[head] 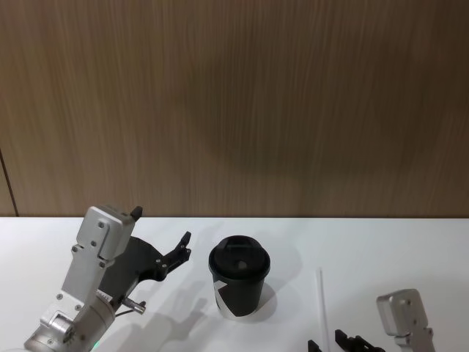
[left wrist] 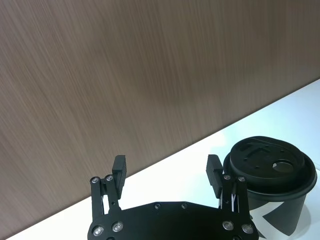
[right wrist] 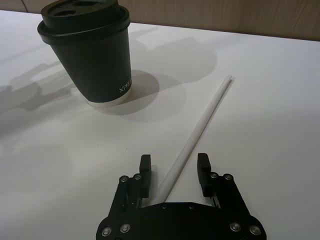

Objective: Pick up the straw with one hand, pass it to the other hand, and insert it into the cup.

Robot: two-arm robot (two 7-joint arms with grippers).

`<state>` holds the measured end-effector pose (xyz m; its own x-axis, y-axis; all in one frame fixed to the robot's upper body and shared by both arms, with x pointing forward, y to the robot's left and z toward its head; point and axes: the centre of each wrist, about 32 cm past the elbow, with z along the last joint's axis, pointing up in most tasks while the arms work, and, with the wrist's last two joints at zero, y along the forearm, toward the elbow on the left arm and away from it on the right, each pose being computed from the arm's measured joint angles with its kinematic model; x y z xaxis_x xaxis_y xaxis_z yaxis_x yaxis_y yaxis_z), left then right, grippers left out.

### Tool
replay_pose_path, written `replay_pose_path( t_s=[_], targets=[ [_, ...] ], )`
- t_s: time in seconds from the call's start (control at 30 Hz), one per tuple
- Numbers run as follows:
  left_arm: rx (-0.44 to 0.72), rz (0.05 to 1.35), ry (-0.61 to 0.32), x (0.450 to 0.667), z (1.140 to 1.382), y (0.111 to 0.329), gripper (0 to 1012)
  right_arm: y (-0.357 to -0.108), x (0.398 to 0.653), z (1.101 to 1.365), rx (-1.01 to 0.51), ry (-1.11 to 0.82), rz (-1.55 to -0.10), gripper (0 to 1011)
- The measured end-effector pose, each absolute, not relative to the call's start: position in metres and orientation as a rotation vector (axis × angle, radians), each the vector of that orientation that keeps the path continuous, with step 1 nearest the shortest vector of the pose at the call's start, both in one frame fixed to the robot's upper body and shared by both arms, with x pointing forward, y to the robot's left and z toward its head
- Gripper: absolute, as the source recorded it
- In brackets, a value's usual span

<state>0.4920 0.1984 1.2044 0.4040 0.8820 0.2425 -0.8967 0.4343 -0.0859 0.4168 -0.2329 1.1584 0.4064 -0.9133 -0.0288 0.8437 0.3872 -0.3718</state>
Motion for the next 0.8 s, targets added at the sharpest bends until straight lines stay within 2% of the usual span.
replay_pose_path(
  t_s=[0.23,0.33,0.5,0.8],
  targets=[
    [0.061,1.124,-0.268,0.4920,1.2044,0.1984,1003,-0.2326,0.4168,1.1581,-0.320,0.250,-1.132,364],
    [0.061,1.124,-0.268,0.4920,1.2044,0.1984,1003,-0.2324,0.4168,1.1580,-0.320,0.252,-1.132,236],
    [0.061,1.124,-0.268,0.4920,1.2044,0.1984,1003,-0.2322,0.4166,1.1579,-0.320,0.255,-1.132,104],
    [0.061,1.124,-0.268,0.4920,1.2044,0.1984,1003,-0.2319,0.4167,1.1579,-0.319,0.256,-1.131,21]
  ],
)
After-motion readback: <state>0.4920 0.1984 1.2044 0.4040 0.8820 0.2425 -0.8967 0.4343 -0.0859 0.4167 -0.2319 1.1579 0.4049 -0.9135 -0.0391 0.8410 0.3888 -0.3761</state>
